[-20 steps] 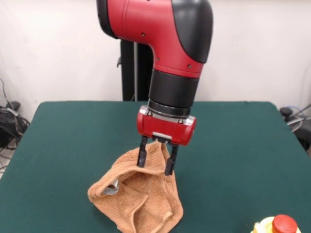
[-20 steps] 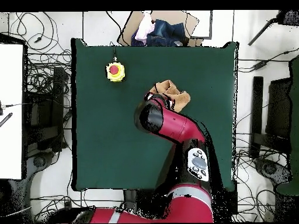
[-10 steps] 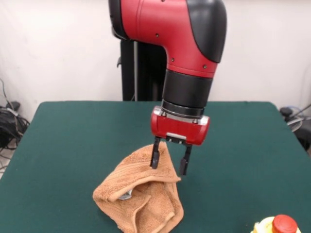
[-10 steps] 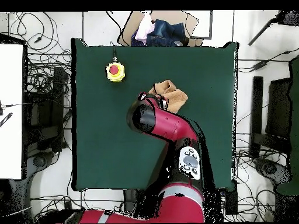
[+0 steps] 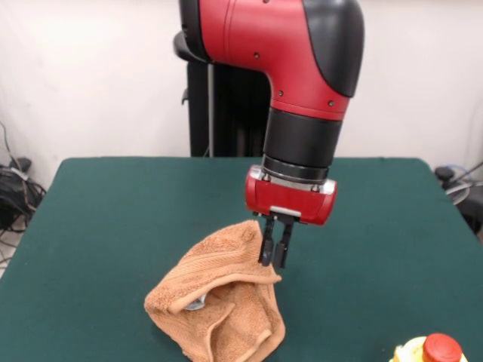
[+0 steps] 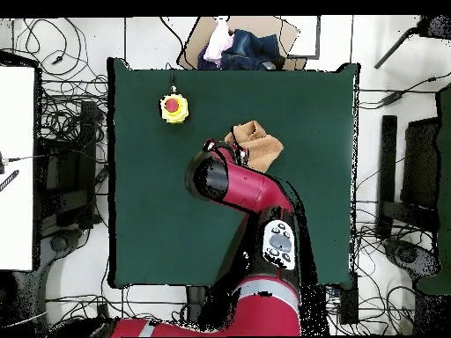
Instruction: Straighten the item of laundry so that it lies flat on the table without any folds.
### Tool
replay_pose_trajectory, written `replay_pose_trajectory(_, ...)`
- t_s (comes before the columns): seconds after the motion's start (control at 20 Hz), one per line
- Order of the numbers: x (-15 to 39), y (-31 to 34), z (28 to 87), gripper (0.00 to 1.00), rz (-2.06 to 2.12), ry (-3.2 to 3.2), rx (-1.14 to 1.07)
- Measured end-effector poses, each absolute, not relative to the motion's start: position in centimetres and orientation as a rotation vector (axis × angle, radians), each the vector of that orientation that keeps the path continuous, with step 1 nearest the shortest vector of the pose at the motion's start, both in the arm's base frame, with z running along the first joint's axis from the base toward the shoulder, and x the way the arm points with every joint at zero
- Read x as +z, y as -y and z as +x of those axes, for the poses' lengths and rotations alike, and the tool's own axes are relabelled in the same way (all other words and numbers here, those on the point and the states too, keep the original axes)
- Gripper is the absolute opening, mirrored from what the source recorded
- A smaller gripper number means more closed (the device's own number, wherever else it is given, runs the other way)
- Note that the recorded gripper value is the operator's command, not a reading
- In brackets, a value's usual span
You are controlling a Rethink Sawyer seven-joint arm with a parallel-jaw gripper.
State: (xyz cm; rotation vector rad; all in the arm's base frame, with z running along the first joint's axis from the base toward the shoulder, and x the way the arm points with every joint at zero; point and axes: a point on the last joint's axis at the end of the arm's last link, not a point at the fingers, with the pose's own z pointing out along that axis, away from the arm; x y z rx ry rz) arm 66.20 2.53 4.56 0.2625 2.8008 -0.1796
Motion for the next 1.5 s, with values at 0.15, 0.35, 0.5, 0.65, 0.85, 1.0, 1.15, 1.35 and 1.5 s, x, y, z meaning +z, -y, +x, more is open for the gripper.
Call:
replay_pose_trajectory(0.15,4.6,-2.5,66.2,0.0,0.263,-2.801,-0.18)
replay_pose_trajectory(0.35,4.5,-2.1,66.2,0.0,0.272,-2.801,-0.181)
replay_pose_trajectory(0.5,4.2,-1.7,66.1,0.0,0.279,-2.802,-0.184)
replay_pose_trajectory(0.65,3.9,-1.7,66.0,0.0,0.269,-2.798,-0.19)
replay_pose_trajectory(0.85,3.7,-1.6,66.0,1.0,0.251,-2.787,-0.199)
replay_pose_trajectory(1.0,3.7,-1.6,66.1,1.0,0.25,-2.777,-0.202)
replay_pose_trajectory(1.15,3.6,-1.5,66.2,1.0,0.249,-2.768,-0.205)
replay_pose_trajectory(1.35,2.9,-1.4,66.1,1.0,0.248,-2.76,-0.21)
replay_pose_trajectory(1.5,2.5,-1.4,65.9,1.0,0.248,-2.763,-0.209)
